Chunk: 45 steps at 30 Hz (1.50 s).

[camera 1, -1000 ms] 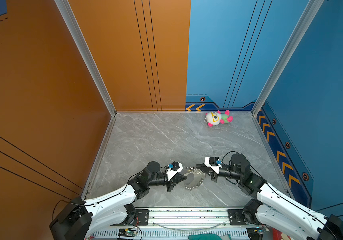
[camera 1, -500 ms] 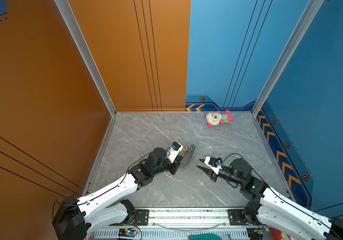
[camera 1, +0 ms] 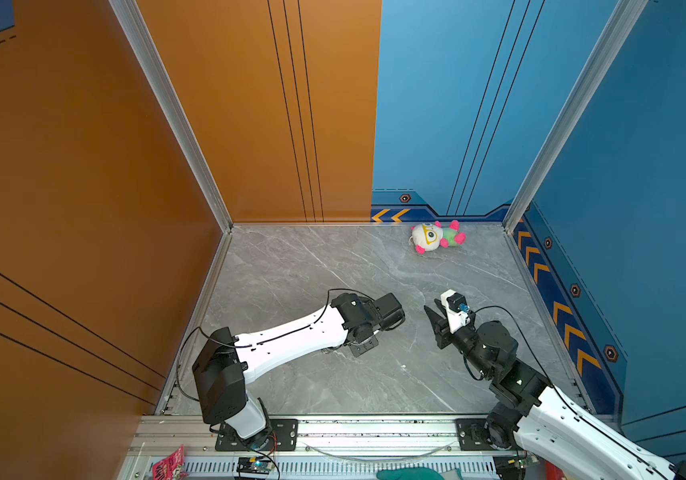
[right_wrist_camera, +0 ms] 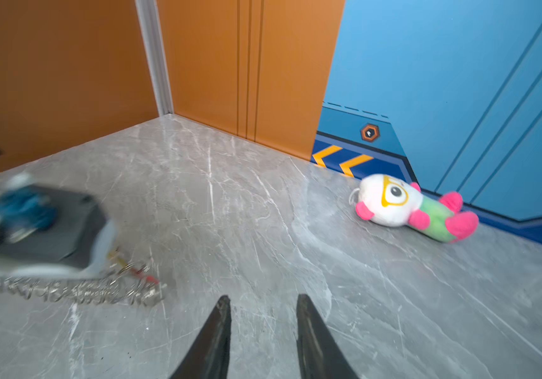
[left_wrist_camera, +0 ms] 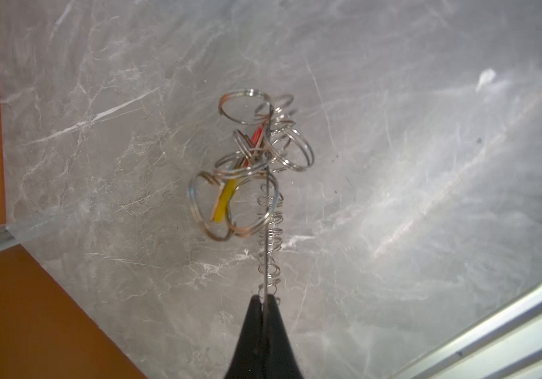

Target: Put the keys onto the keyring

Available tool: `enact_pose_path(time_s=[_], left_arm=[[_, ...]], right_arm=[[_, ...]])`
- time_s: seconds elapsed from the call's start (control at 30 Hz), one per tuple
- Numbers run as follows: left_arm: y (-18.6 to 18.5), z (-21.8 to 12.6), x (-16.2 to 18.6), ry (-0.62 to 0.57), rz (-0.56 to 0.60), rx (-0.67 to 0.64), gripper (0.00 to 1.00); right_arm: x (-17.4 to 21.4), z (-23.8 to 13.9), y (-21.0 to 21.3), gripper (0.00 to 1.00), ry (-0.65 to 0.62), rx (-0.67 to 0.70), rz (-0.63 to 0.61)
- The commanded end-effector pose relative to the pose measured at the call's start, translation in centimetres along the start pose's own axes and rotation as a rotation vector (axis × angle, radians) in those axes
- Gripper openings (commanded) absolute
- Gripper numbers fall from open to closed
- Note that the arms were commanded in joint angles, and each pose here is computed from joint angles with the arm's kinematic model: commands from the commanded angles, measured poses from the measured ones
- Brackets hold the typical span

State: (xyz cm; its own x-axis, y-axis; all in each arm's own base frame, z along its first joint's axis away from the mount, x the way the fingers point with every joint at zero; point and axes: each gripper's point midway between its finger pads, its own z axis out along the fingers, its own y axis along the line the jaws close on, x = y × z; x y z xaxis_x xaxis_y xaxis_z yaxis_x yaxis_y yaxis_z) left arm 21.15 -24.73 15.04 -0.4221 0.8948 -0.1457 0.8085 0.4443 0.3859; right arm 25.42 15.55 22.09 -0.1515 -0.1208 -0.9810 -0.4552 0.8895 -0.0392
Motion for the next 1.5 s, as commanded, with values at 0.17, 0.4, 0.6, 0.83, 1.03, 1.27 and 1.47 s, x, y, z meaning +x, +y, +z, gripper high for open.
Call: enact_pose_path(time_s=[0.17, 0.4, 0.6, 0.83, 1.03, 1.27, 1.47], left_arm=[[1.5, -0.2, 5.5, 0.293, 0.283, -0.129, 0.0], [0.9, 0.3, 5.9, 0.369, 0.341, -0.153, 0.0], [4.3, 1.1, 7.8, 0.469, 0.339, -0.269, 0.0], [7.3, 0.8, 6.6, 0.469, 0.286, -0.414, 0.0], [8.3, 0.6, 7.4, 0.457, 0.2, -0.409, 0.0], [9.6, 0.5, 6.0, 0.332, 0.035, -0.401, 0.0], [10.4, 2.4, 4.3, 0.282, -0.04, -0.416, 0.0]], right_arm=[[1.3, -0.1, -2.7, 0.37, 0.072, 0.107, 0.141], [1.1, 0.3, -2.8, 0.38, 0.067, 0.097, 0.16], [1.3, 0.3, -2.9, 0.39, 0.071, 0.099, 0.164], [1.3, 0.2, -2.9, 0.39, 0.071, 0.094, 0.175], [1.4, 0.1, -3.0, 0.39, 0.066, 0.093, 0.179], [1.6, 0.2, -2.9, 0.39, 0.066, 0.086, 0.191], [1.5, 0.0, -2.8, 0.4, 0.066, 0.084, 0.207]])
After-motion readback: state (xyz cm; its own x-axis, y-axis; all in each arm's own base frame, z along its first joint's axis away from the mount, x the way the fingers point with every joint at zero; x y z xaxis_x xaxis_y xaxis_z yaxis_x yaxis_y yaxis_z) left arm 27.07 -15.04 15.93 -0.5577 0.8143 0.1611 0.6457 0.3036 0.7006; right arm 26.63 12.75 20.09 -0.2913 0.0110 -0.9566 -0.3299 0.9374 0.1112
